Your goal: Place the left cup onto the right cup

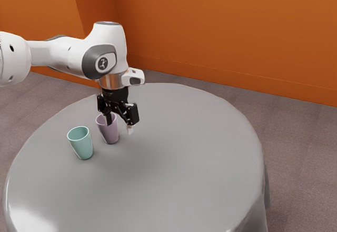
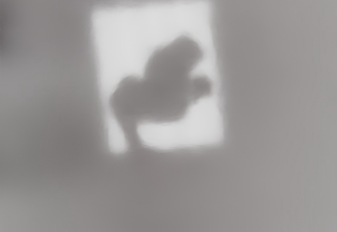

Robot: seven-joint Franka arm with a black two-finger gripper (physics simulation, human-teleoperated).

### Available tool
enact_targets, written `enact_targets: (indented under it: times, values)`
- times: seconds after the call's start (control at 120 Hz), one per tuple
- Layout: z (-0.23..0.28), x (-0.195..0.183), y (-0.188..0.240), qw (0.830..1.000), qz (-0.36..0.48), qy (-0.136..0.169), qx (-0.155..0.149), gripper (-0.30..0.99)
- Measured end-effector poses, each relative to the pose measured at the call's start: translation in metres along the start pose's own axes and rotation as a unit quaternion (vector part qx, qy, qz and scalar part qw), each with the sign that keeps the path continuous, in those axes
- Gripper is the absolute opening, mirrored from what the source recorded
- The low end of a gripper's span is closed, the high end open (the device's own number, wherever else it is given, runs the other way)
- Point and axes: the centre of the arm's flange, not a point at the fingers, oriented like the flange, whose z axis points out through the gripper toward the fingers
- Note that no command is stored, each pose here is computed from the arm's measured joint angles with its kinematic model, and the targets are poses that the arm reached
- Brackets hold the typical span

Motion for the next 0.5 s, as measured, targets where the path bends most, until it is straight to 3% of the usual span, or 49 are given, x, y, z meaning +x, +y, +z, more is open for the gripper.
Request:
enact_targets:
  times: [0.5]
  values:
    - [0.053, 0.003, -0.007, 1.000, -0.016, 0.019, 0.000, 0.69]
